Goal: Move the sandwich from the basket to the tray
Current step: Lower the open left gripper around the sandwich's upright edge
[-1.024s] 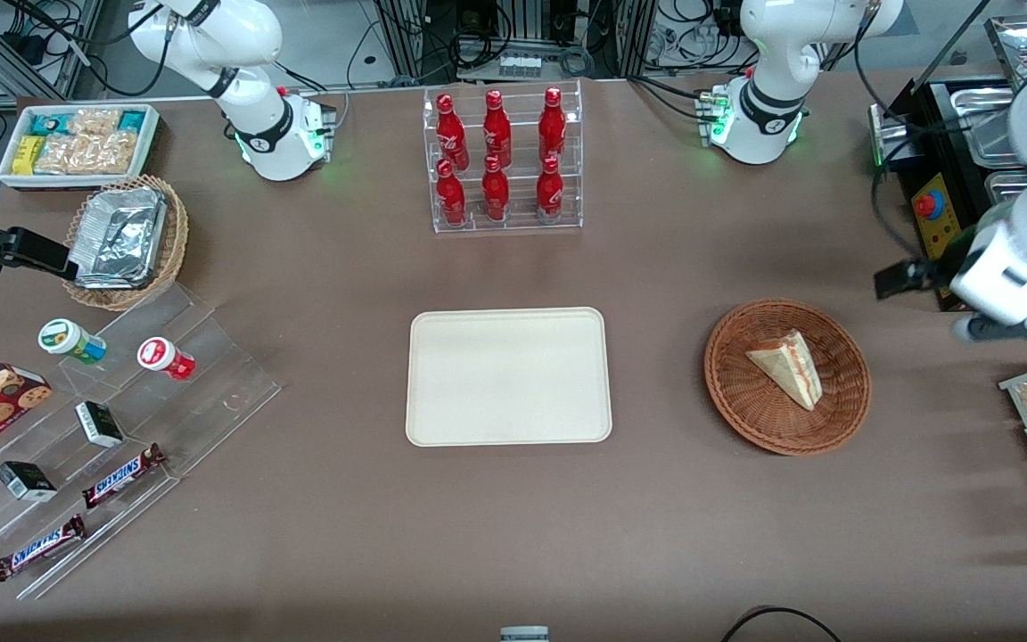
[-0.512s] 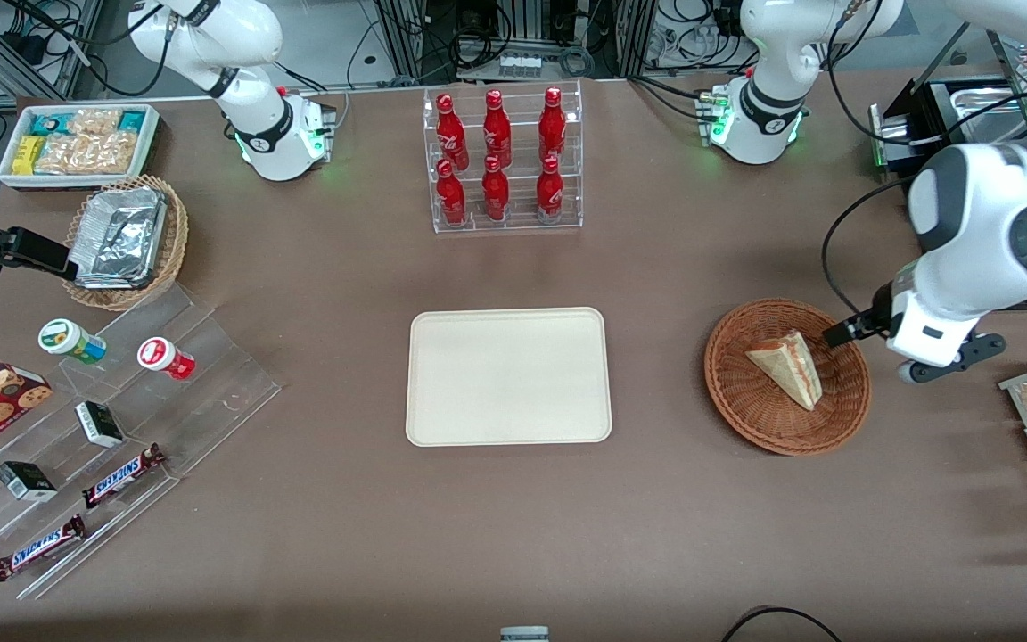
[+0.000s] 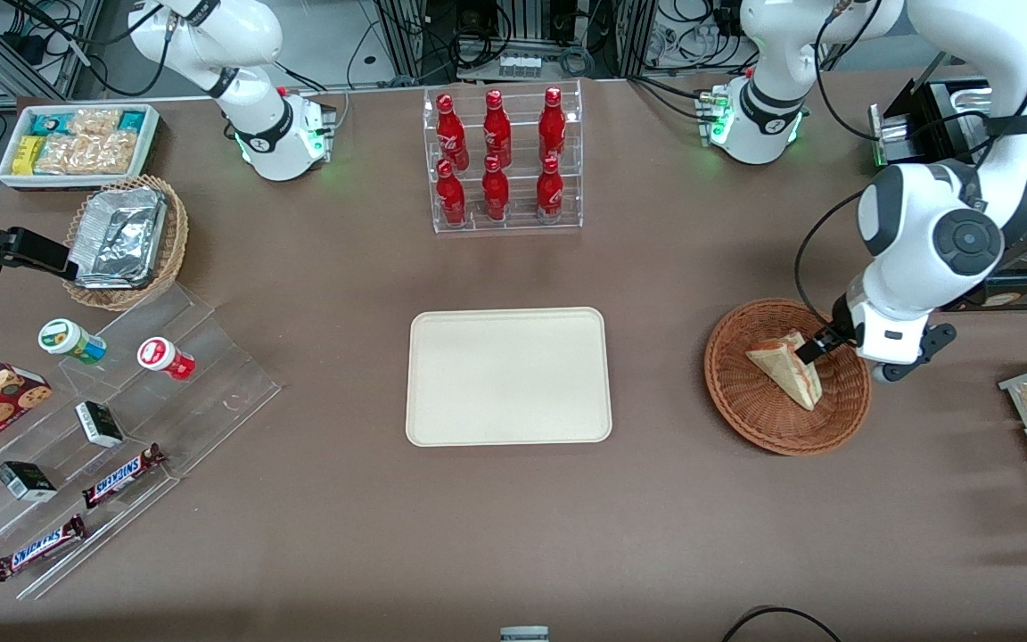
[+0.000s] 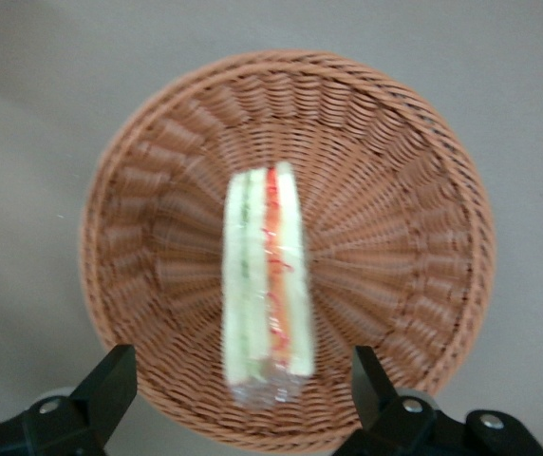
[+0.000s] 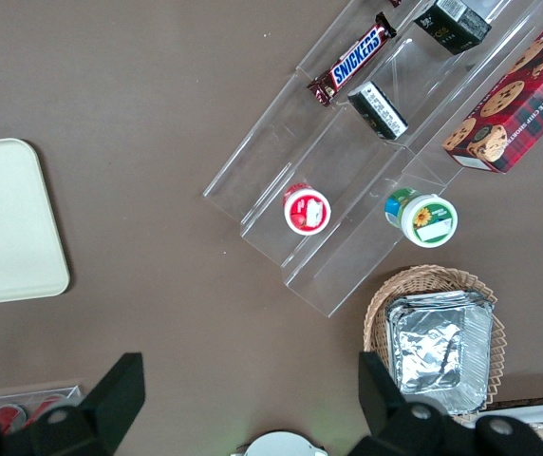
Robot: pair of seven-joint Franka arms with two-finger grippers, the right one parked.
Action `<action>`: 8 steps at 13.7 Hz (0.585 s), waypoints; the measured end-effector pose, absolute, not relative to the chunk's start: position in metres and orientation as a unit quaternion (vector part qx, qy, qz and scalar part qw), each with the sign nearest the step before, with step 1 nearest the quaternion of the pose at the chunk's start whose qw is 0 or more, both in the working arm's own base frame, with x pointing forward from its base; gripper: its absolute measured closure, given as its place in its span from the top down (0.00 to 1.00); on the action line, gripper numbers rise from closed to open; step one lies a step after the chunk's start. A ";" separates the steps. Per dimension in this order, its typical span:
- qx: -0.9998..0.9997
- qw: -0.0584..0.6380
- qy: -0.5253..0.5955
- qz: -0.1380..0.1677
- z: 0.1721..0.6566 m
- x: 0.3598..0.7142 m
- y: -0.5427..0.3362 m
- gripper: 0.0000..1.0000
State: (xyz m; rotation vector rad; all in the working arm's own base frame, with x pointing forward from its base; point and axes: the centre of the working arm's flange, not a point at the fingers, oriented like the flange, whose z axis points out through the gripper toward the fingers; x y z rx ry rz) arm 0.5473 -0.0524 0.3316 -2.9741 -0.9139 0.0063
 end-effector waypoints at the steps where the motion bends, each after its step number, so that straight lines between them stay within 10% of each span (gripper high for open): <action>1: -0.955 0.013 -0.296 -0.001 0.327 0.547 -0.065 1.00; 8: -0.953 0.030 -0.301 0.000 0.290 0.544 -0.075 1.00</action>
